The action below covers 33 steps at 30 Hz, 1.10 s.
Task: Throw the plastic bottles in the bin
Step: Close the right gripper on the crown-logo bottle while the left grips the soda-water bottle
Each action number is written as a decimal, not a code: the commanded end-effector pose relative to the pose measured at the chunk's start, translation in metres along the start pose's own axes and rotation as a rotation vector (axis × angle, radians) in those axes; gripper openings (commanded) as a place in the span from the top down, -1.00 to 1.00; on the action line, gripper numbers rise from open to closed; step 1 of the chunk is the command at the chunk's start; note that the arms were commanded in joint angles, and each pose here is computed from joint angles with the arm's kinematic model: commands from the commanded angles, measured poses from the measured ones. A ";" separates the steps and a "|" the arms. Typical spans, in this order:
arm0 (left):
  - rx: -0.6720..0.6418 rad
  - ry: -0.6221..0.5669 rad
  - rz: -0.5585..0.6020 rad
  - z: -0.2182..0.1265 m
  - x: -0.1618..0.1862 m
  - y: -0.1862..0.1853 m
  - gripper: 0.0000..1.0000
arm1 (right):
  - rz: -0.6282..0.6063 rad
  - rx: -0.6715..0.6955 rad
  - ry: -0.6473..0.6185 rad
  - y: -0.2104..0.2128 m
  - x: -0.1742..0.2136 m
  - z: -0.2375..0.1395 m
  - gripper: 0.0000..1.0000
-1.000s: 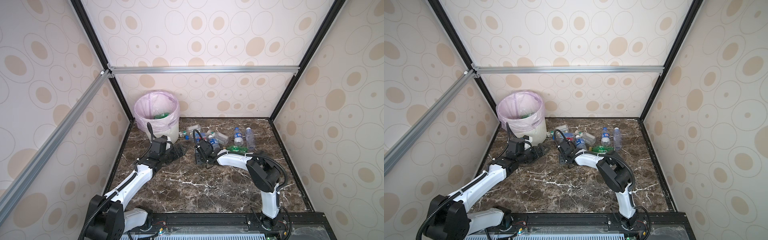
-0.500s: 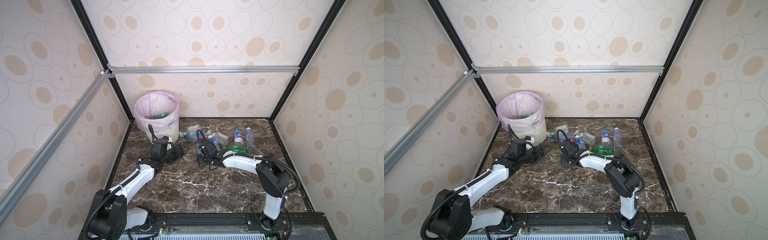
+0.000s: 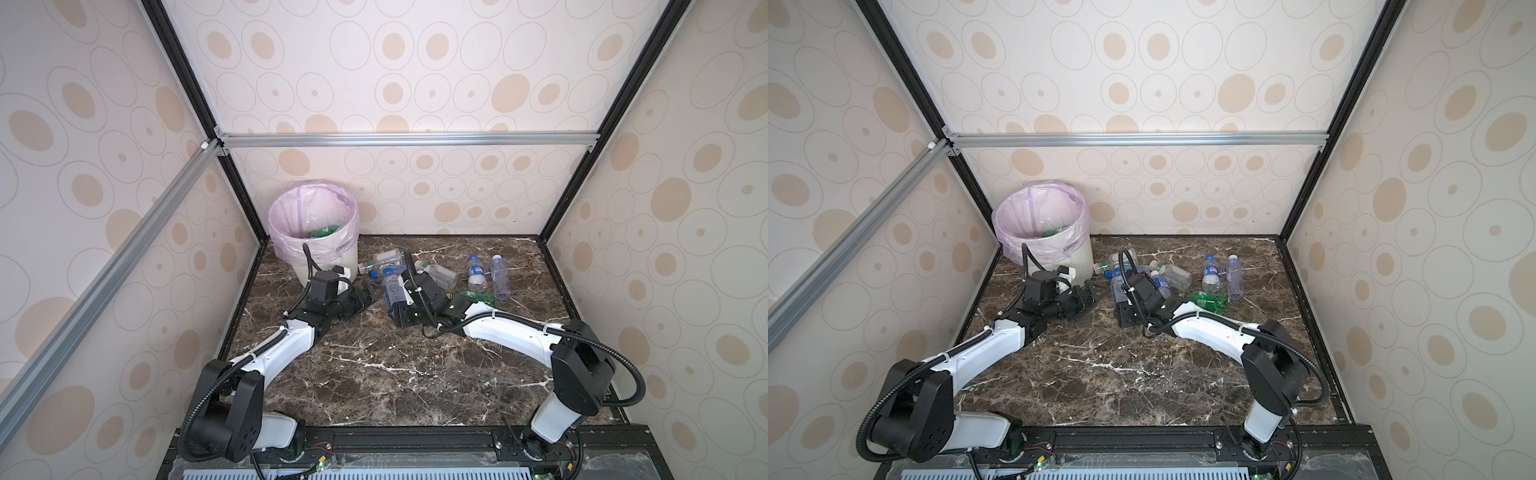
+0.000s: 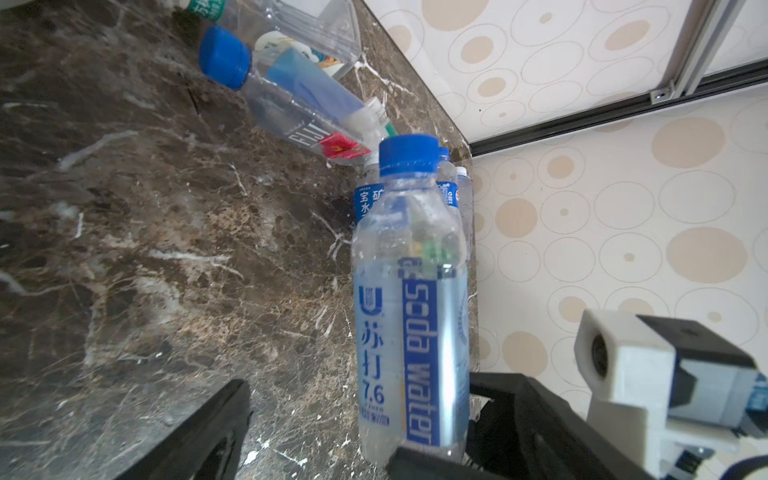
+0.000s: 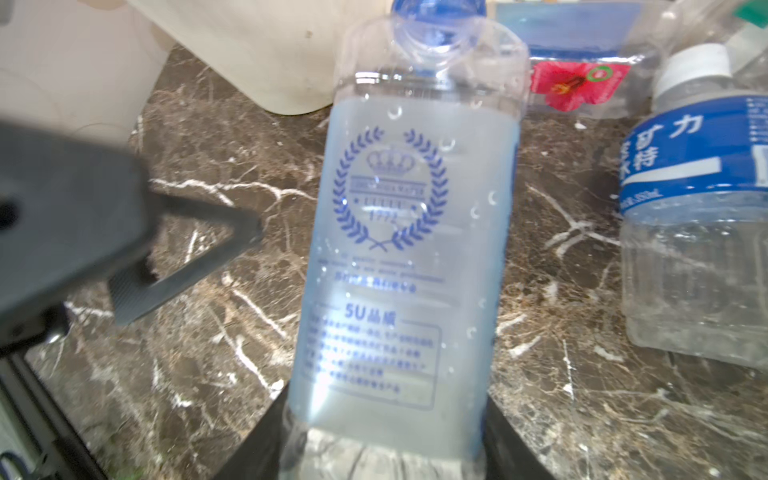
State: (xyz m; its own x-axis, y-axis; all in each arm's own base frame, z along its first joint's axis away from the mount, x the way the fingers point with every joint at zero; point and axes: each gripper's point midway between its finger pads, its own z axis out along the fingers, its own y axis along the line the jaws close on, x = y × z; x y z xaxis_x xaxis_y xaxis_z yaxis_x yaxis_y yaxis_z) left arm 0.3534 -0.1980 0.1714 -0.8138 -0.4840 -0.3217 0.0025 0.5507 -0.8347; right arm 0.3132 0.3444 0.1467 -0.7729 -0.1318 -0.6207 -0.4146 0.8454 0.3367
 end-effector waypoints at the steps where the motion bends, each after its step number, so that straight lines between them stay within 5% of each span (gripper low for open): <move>1: 0.080 -0.031 0.011 -0.001 -0.016 -0.026 -0.97 | -0.044 -0.048 -0.016 0.014 0.001 -0.015 0.05; 33: 0.150 -0.032 -0.011 0.000 -0.008 -0.032 -0.38 | -0.126 -0.215 -0.071 0.058 -0.007 -0.033 0.00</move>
State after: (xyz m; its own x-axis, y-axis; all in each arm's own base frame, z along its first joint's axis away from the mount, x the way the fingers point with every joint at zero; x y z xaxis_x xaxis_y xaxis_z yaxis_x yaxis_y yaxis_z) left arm 0.3604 -0.2086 0.1945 -0.7966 -0.5112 -0.3226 0.0632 0.4602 -0.8856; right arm 0.2761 0.3700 0.1819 -0.6998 -0.1901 -0.6886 -0.5814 0.7116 0.3944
